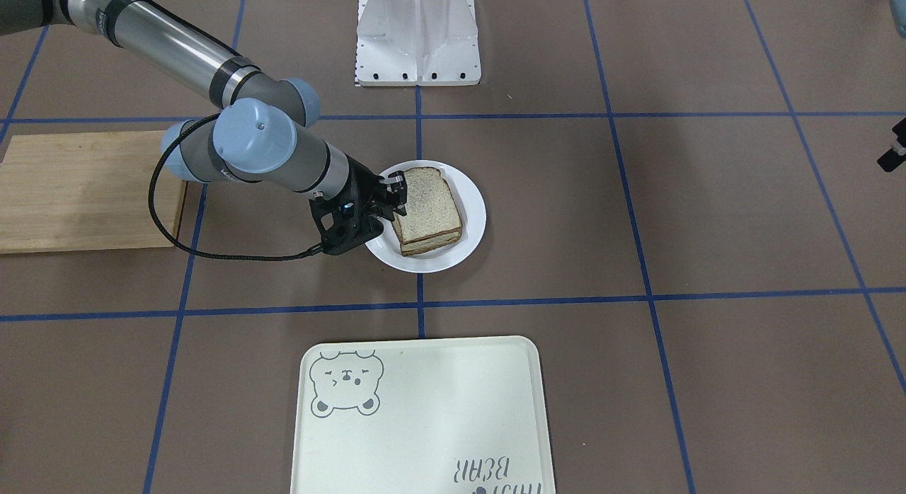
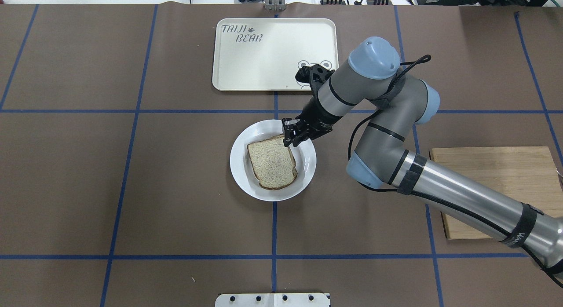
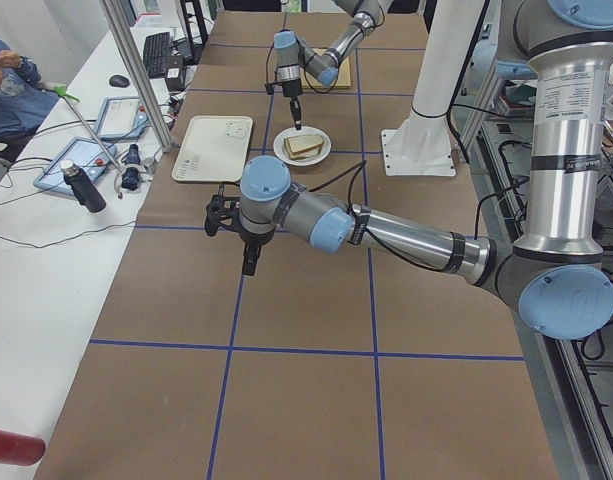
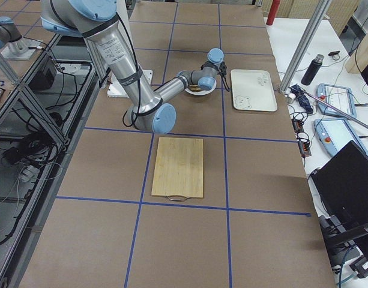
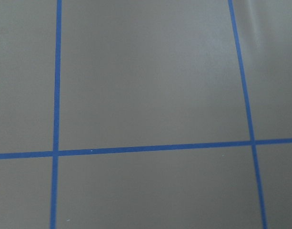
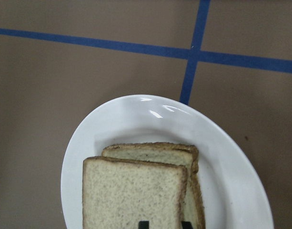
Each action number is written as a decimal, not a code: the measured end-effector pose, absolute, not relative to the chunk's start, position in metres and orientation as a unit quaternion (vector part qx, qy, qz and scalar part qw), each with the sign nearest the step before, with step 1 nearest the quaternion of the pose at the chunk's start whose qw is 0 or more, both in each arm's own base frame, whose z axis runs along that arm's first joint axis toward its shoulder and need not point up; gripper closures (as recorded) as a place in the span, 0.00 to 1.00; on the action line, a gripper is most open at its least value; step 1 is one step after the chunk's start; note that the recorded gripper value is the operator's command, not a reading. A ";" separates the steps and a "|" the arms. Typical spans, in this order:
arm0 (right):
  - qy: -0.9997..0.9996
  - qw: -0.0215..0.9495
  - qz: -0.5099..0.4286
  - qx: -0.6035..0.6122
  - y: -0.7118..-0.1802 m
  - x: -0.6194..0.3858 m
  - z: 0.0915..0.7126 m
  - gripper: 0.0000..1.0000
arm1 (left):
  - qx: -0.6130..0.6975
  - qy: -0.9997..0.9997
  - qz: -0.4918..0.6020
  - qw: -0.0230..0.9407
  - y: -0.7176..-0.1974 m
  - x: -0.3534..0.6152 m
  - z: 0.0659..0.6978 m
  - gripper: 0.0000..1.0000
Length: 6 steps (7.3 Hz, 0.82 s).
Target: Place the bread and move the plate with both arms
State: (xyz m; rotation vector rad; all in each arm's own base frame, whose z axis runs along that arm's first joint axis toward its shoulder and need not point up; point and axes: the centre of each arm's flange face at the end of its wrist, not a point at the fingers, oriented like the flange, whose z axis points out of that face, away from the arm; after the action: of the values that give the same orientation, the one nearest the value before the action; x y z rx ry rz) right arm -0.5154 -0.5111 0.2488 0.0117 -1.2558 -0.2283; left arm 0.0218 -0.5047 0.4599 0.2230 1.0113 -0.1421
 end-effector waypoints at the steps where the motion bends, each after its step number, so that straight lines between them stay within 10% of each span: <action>1: -0.587 0.804 -0.095 0.012 -0.529 -0.494 0.251 0.00 | 0.088 0.505 -0.071 0.856 -0.508 0.064 0.449 0.02; 6: -0.539 0.840 -0.030 0.044 -0.609 -0.349 0.359 0.00 | -0.065 0.640 -0.095 0.760 -0.496 0.374 0.330 0.03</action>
State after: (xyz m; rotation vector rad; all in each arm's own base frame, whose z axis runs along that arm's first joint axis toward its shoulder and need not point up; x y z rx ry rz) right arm -0.3490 -0.6087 0.3590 0.0938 -1.1403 -0.0629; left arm 0.3742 -0.4958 0.3298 -0.1426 1.3938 -0.2070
